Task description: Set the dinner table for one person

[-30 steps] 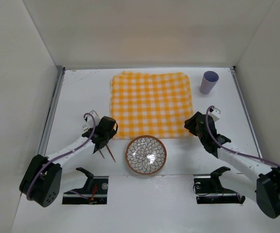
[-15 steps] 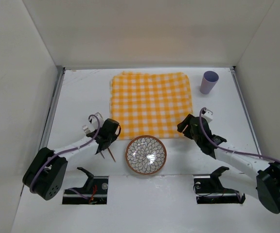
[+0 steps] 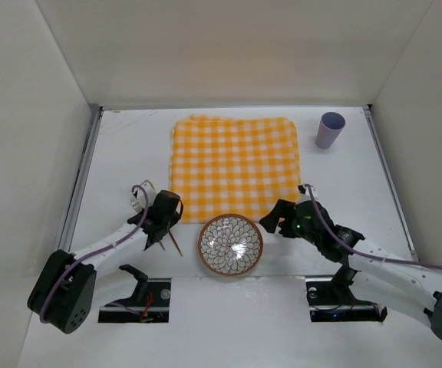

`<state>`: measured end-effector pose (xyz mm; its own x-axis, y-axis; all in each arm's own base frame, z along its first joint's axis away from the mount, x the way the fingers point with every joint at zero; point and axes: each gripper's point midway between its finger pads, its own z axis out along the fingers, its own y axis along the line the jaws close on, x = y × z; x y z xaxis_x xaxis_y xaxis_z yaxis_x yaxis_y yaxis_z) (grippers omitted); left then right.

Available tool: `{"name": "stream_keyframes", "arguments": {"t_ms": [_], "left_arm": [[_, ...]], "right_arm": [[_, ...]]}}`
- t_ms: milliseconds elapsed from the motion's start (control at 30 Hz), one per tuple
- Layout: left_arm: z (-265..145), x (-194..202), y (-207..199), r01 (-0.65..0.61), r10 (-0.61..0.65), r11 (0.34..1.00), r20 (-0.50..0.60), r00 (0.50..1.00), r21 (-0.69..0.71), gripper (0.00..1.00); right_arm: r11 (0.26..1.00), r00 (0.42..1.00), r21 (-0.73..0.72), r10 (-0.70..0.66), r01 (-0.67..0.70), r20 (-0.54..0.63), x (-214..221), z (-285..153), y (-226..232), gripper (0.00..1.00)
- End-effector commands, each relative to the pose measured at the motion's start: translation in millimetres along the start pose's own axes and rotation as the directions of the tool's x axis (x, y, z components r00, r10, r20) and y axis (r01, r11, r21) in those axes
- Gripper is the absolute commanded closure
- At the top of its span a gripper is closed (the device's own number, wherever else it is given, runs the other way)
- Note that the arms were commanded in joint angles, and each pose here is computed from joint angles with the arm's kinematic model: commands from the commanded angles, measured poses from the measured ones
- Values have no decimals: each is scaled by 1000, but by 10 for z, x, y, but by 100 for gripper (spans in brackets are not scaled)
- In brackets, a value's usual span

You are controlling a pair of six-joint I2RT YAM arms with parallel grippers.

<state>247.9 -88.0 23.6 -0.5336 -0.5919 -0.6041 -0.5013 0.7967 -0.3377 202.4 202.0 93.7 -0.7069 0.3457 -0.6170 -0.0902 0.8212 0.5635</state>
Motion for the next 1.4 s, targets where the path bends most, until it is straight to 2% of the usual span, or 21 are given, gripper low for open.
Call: {"name": "stream_keyframes", "arguments": {"t_ms": [0, 100, 167, 300, 467, 567, 633, 700, 800, 833, 967, 1100, 1200, 1367], "left_arm": [[-100, -69, -63, -16, 14, 999, 27, 1000, 45, 74], [-237, -230, -215, -27, 20, 994, 71, 997, 102, 62], [-356, -371, -323, -45, 28, 989, 122, 992, 139, 57], [-566, -625, -548, -57, 10, 975, 214, 977, 217, 53], [-662, -784, -766, -85, -2, 951, 280, 960, 298, 52], [-659, -849, -807, -75, -22, 947, 294, 956, 314, 51], [-649, -915, -813, -69, -35, 946, 311, 950, 317, 50], [-644, -989, -835, -57, -58, 942, 329, 943, 332, 50], [-629, -1029, -893, -52, -75, 933, 333, 940, 356, 50], [-610, -1040, -887, -59, -67, 934, 335, 940, 352, 50], [-581, -1135, -824, -30, -101, 937, 354, 930, 348, 50], [-560, -1214, -816, 19, -163, 928, 360, 919, 371, 49], [-511, -1196, -829, 26, -169, 926, 350, 922, 377, 49], [-456, -1253, -901, 71, -230, 904, 340, 912, 422, 49]], "right_arm": [[997, 996, -72, -21, 14, -90, 192, -63, 98, 17], [998, 989, -66, -26, 16, -144, 288, -33, 100, 17], [996, 982, -81, -41, 26, -185, 394, 0, 134, 19], [989, 966, -140, -76, 42, -247, 561, 47, 319, 20], [989, 961, -147, -45, 4, -274, 686, 173, 382, 28], [991, 952, -130, -10, -31, -307, 802, 262, 308, 36], [988, 945, -143, 2, -51, -327, 868, 315, 297, 43], [983, 933, -165, 19, -84, -360, 930, 350, 323, 55], [977, 923, -171, 56, -130, -382, 930, 374, 340, 85], [975, 925, -181, 57, -133, -375, 904, 355, 367, 91], [950, 944, -292, 11, -112, -329, 617, 144, 741, 93], [885, 981, -461, -32, -61, -191, -9, -91, 1441, 92], [882, 997, -470, 6, -40, -73, -603, 50, 1614, 92], [907, 997, -420, 56, -28, 54, -1396, 531, 1572, 91]]}}
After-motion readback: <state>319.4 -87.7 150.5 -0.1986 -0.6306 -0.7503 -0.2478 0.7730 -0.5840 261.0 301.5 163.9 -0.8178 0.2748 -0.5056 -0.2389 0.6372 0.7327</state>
